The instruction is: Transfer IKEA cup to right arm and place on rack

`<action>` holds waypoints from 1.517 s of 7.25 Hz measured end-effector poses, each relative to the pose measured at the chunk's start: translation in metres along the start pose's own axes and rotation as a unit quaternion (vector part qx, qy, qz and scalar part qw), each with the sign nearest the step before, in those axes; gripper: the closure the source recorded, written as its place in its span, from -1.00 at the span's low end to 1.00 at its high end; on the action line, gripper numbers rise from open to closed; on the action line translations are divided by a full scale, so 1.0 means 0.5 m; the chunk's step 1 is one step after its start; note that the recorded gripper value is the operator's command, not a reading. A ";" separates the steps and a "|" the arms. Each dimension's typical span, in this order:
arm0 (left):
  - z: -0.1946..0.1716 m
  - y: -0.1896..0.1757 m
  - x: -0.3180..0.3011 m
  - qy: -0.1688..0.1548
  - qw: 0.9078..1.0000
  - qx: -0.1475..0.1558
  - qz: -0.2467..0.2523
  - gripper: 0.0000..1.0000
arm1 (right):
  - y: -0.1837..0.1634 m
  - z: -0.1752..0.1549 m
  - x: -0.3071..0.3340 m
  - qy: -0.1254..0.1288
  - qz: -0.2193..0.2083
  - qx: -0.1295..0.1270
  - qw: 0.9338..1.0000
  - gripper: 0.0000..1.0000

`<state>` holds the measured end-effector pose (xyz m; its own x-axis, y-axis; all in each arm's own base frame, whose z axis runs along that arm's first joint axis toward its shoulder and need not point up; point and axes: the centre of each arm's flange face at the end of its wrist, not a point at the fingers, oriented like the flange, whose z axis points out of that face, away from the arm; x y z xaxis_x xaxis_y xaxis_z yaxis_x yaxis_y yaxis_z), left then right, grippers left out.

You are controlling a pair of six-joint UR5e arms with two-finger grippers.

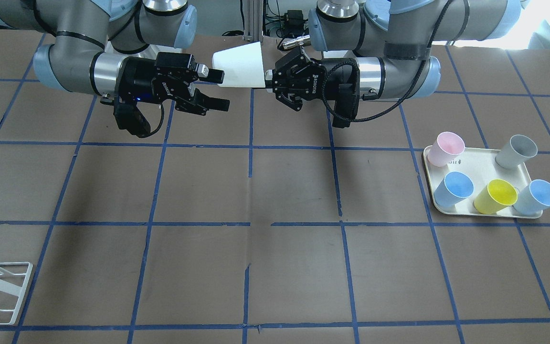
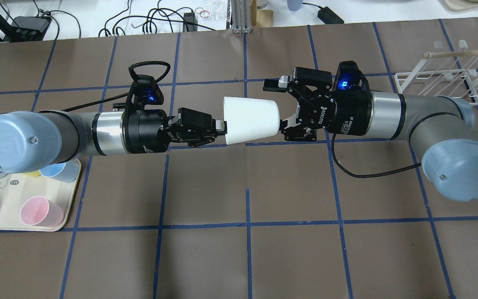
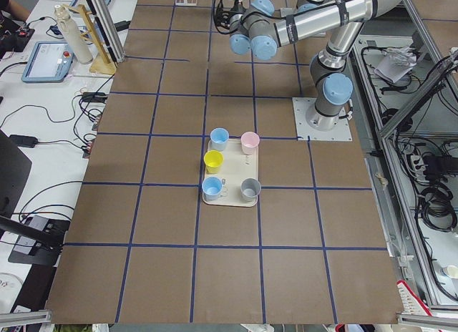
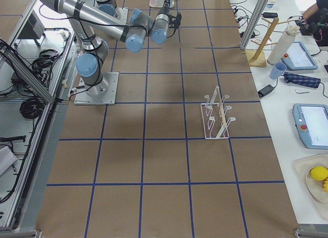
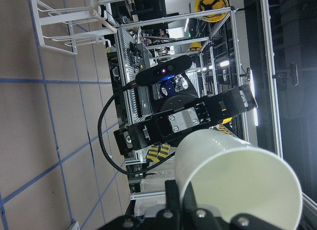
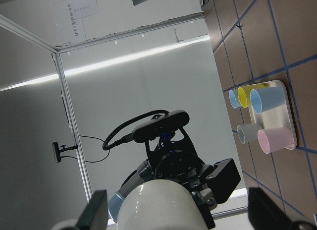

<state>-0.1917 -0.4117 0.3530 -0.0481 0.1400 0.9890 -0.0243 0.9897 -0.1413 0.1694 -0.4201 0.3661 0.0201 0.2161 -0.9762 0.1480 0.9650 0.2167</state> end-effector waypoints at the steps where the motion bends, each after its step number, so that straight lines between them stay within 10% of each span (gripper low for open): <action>1: 0.006 0.001 0.001 0.002 1.000 0.001 0.000 1.00 | 0.010 0.000 -0.007 0.001 0.002 0.000 1.000 -1.00; 7: 0.013 0.005 0.009 0.005 1.000 0.000 0.004 1.00 | 0.062 0.000 -0.031 0.002 0.023 -0.001 1.000 -0.99; 11: 0.014 0.005 0.009 0.005 1.000 0.000 0.004 0.96 | 0.060 -0.006 -0.029 0.000 0.032 0.003 0.999 -0.01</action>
<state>-0.1987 -0.4088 0.3568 -0.0392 0.1479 0.9882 -0.0237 0.9886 -0.1489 0.1706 -0.3940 0.3866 0.0287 0.2774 -0.9603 0.1526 0.9482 0.2785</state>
